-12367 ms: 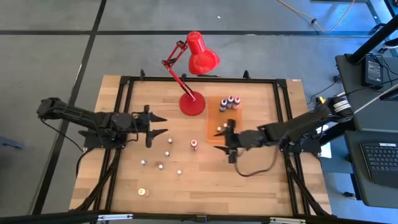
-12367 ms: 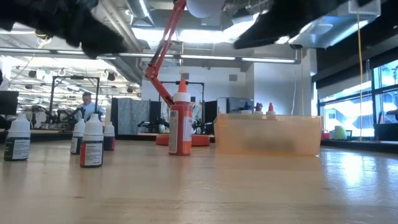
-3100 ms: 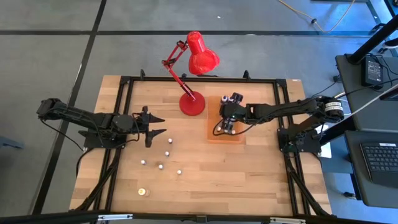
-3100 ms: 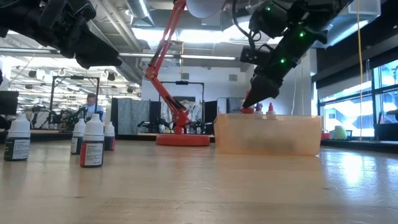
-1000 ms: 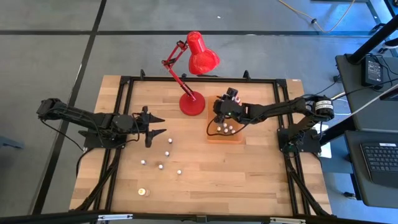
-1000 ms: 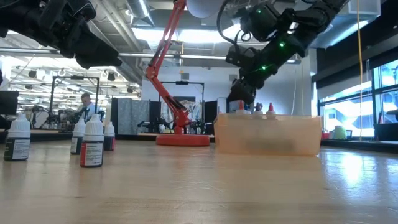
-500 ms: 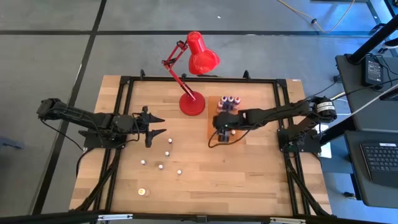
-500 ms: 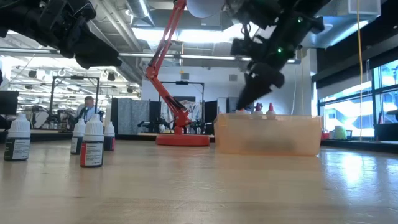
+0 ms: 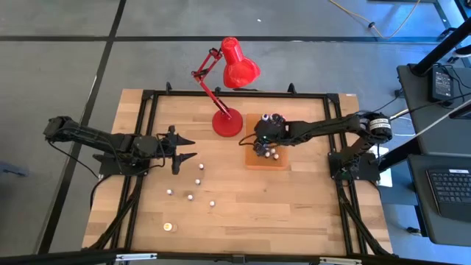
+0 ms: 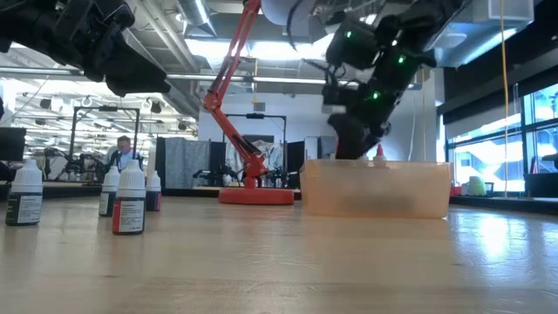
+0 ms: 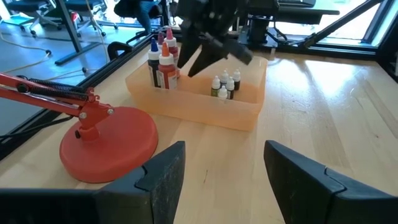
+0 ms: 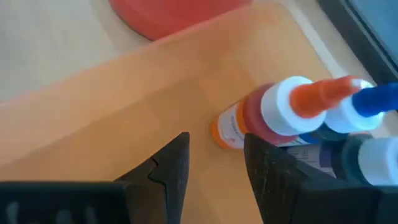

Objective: Pick & Place food coloring
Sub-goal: Put the large orange food coloring bottle into the orange bin, then put the small pink food coloring bottle into the orange bin

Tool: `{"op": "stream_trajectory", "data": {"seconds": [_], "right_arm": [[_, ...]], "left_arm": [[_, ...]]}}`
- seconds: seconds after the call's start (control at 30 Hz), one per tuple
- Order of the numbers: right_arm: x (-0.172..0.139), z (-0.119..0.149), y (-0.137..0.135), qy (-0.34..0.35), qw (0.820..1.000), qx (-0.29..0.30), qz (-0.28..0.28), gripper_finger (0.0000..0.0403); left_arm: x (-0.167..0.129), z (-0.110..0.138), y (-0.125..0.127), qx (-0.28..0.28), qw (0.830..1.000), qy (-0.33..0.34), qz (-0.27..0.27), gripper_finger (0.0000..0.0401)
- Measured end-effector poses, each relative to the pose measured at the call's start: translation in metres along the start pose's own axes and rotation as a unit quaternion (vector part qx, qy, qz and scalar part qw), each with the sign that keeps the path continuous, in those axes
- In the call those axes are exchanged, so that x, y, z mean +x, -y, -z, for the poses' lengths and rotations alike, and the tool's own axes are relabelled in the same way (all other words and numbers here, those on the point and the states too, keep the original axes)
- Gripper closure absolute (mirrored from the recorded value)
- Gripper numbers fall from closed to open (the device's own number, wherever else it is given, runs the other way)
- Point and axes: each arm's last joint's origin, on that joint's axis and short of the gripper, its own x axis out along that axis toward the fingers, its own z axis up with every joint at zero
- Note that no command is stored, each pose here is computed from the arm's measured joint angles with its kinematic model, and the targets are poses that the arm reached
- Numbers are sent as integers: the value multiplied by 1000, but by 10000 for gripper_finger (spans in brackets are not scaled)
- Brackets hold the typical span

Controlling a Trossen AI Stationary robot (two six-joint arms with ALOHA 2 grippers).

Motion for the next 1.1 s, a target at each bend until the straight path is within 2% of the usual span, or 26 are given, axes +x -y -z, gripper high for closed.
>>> {"op": "stream_trajectory", "data": {"seconds": [0.23,0.43,0.73,0.93,1.1], "right_arm": [[27,5,5,-21,999,5,28,248],[36,4,12,-19,998,16,50,248],[34,-2,12,4,998,22,65,248],[33,1,11,-9,998,15,67,248],[11,4,6,-19,998,17,60,248]], "left_arm": [[0,0,0,0,1000,0,0,187],[0,0,0,1,1000,0,0,189],[0,0,0,2,1000,0,0,189],[0,0,0,0,1000,0,0,188],[0,0,0,0,1000,1,0,187]]}}
